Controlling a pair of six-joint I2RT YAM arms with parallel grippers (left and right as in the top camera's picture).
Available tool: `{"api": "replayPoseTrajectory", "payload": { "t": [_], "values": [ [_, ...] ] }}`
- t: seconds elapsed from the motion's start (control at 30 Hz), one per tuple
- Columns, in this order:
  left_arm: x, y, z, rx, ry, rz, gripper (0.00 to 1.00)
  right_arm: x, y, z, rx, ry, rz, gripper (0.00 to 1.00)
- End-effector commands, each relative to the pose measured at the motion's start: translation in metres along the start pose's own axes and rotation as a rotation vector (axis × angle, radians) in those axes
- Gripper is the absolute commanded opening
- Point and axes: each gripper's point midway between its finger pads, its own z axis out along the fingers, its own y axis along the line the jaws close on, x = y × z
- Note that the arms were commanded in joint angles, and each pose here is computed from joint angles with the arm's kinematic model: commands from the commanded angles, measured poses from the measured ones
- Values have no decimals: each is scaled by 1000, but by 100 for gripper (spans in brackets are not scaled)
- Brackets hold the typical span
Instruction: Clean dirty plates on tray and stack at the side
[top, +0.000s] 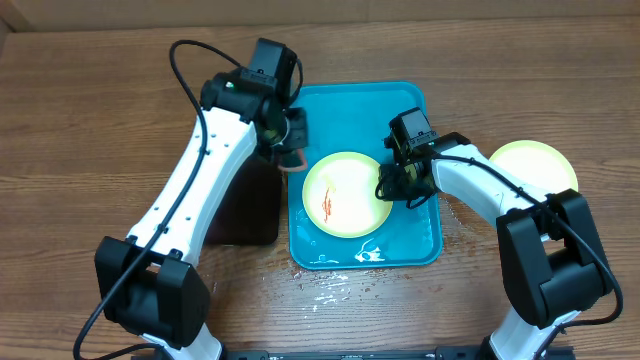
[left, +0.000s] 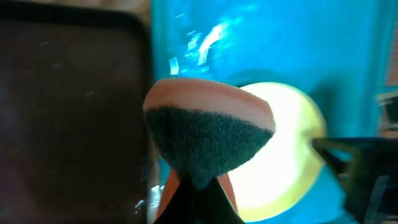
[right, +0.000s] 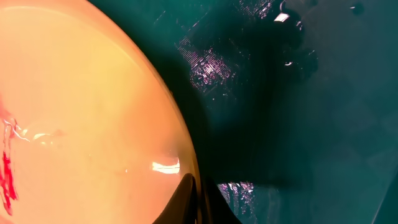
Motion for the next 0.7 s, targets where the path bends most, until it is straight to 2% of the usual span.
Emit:
{"api": "replayPoseTrajectory", "payload": {
  "t": [0.0,0.1,0.27,0.37,0.47,0.67],
  "values": [
    [23,-36,26,103,102,-24,4,23,-8,19,24,79,-3,4],
    [40,-58,52,134,173,-1,4,23,-8,19,24,78,-3,4],
    [59,-66,92,88,251,12,4,23,-8,19,24,78,-3,4],
    [60,-48,113,-5,251,11,4,22,-8,19,24,78,4,4],
    [59,-15,128,-181,236,33,4,22,-8,19,23,77,4,4],
    [65,22,132,-373,259,104,4,22,-8,19,23,77,4,4]
  ]
}}
